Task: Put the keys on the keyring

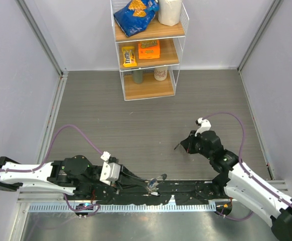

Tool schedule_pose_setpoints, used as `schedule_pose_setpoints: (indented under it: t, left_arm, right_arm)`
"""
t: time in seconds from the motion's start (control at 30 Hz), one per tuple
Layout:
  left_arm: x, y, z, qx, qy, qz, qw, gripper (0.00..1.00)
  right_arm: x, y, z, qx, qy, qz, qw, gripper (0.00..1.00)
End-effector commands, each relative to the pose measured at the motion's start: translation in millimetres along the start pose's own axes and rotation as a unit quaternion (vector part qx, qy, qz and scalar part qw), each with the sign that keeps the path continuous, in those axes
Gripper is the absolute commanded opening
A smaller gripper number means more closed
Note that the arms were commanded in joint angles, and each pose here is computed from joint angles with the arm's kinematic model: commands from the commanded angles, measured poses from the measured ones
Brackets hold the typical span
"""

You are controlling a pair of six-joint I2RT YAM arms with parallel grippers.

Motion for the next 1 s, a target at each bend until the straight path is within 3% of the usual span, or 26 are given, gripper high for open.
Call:
schedule_pose_setpoints:
  t: [0.0, 0.4, 0.83, 0.97]
  left_arm:
    - [1.6, -5.9, 29.7, 0.005, -0.053, -0.012, 0.999, 0.0]
    - [2.7, -13.6, 35.5, -0.001, -0.054, -0.033, 0.998, 0.0]
    - [1.4, -9.7, 44.4, -0.018, -0.067, -0.015, 0.997, 0.0]
    - [-0.3, 0.9, 47.6, -0.021, -0.076, 0.02, 0.997, 0.0]
  right_arm:
    - [-24.3, 31.2, 38.4, -0.07, -0.048, 0.08, 0.993, 0.05]
    - [-95.0, 111.2, 93.5, -0.163, -0.165, 0.287, 0.929, 0.05]
    - [-164.2, 168.0, 153.1, -0.322, -0.252, 0.324, 0.853, 0.05]
    - [-183.8, 176.2, 161.0, -0.361, -0.242, 0.337, 0.835, 0.05]
Point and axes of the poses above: each gripper's point midway between its finger pads, its own x axis out along the fingers, its own y axis along the line the jaws close on, z = x × y, the point moved 2 cm from there along -x, back along the fingers, and after that the axes turned 7 degrees about -x, right-handed, at the moved point
